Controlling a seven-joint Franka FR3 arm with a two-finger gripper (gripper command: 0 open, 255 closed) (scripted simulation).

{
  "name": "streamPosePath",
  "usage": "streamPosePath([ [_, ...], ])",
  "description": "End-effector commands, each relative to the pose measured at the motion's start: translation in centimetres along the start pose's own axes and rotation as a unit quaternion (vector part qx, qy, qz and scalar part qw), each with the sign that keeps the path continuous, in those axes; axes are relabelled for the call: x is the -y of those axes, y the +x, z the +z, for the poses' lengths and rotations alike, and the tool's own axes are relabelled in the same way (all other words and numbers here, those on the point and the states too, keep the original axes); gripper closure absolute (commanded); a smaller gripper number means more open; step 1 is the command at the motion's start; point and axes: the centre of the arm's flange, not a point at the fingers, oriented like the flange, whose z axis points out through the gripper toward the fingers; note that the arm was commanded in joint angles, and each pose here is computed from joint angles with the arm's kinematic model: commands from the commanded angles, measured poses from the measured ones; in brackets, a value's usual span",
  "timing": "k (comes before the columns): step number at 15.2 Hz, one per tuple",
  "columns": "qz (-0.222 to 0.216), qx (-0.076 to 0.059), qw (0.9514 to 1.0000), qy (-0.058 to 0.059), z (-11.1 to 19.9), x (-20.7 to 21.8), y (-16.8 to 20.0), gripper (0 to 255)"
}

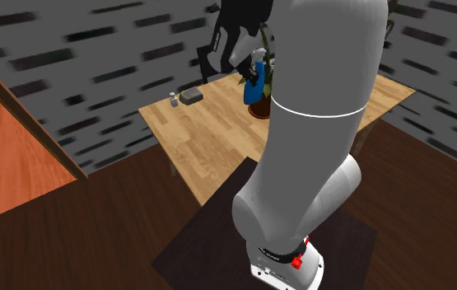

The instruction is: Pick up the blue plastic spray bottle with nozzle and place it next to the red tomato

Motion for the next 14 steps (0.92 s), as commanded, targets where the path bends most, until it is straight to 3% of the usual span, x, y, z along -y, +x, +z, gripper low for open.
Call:
streamPosePath([
  [1, -0.001, 0.000, 1.0000, 0.000, 1.6, 0.5, -1.7, 255],
  [14, -0.001, 0.000, 1.0000, 0.000, 11.9, 4.8, -14.8, 255],
])
